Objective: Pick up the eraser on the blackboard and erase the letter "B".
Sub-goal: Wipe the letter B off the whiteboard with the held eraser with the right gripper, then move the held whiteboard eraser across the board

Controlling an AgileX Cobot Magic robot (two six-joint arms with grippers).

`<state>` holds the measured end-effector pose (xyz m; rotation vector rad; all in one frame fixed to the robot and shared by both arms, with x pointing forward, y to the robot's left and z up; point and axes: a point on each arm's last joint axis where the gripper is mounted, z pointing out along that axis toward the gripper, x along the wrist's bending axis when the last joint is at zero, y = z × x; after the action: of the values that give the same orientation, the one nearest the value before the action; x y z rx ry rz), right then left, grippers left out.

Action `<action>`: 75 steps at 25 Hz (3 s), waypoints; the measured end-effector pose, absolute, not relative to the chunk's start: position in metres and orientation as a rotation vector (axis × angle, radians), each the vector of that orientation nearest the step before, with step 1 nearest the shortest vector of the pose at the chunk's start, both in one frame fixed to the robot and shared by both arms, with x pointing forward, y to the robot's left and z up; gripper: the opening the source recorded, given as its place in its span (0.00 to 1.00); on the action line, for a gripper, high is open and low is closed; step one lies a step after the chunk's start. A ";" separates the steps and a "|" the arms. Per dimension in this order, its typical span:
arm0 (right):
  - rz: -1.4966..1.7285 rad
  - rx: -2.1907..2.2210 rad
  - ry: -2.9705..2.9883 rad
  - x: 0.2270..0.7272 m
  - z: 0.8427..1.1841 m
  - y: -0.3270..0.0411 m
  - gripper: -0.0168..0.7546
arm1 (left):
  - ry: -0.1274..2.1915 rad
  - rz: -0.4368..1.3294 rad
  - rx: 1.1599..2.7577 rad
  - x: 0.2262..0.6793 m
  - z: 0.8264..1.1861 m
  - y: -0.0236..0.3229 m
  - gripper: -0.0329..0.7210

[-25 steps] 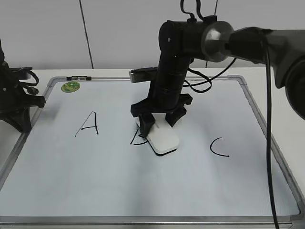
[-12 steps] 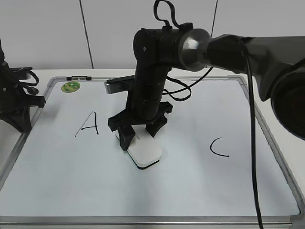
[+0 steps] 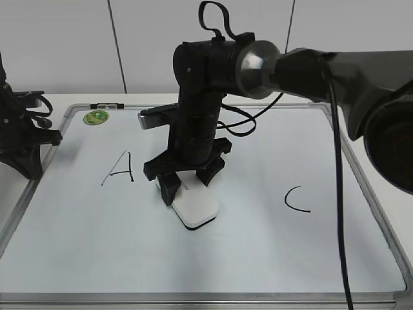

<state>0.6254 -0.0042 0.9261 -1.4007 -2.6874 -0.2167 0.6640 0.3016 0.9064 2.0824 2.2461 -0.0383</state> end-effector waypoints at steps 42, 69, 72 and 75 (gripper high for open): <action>-0.174 -1.500 -2.705 0.637 0.926 -0.020 0.71 | 2.242 -0.030 2.087 0.664 0.906 0.302 0.08; -0.278 -1.932 -2.650 0.687 1.001 -0.148 0.71 | 2.243 -0.032 2.086 0.664 0.906 0.302 0.08; -0.248 -2.033 -2.577 0.693 1.000 -0.182 0.71 | 2.243 -0.032 2.086 0.664 0.906 0.302 0.08; -0.190 -2.118 -2.485 0.695 0.991 -0.215 0.71 | 2.243 -0.032 2.086 0.664 0.906 0.302 0.08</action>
<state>0.6950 -0.2149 0.9905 -2.1180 -2.4847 -0.1905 0.6643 0.3019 0.9061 2.0865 2.2425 -0.0320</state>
